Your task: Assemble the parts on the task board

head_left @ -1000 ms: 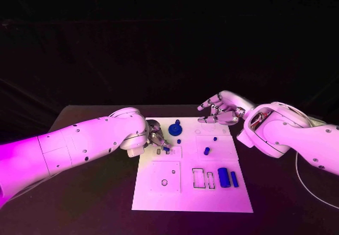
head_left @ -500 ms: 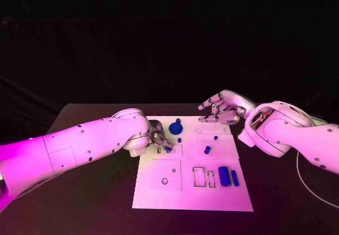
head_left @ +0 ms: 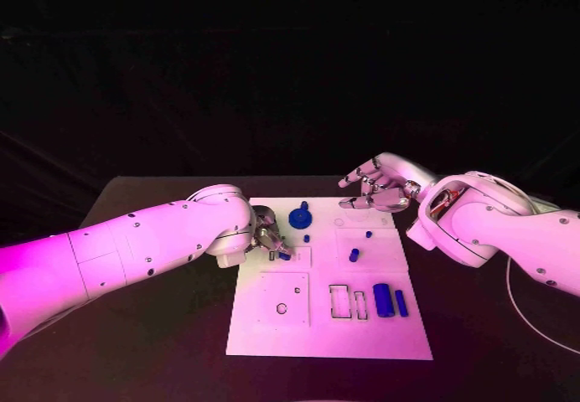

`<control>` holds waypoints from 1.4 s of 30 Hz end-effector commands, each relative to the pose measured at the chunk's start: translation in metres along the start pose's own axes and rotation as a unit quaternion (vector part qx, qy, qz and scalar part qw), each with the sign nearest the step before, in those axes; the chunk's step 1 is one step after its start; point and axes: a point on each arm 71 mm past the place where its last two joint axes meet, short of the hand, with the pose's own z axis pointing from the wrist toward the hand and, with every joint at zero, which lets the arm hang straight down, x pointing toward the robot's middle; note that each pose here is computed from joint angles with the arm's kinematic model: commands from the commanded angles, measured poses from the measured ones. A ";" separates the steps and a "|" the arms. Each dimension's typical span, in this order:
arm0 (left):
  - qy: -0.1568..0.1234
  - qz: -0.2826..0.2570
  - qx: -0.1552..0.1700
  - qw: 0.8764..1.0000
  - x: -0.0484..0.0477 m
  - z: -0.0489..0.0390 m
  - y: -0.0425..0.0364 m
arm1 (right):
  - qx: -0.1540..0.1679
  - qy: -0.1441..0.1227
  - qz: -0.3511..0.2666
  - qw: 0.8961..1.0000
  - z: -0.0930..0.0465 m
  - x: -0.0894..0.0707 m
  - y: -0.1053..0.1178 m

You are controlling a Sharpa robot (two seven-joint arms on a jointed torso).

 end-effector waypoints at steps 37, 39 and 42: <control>0.029 0.046 -0.010 0.999 0.0089 0.0083 -0.0097 | -0.003 0.009 -0.003 1.000 -0.001 0.001 0.001; 0.029 0.046 -0.010 0.998 0.0087 0.0087 -0.0099 | -0.003 0.009 -0.003 1.000 -0.001 0.001 0.001; 0.030 0.047 -0.011 0.998 0.0086 0.0093 -0.0102 | -0.003 0.010 -0.002 1.000 -0.001 0.001 0.001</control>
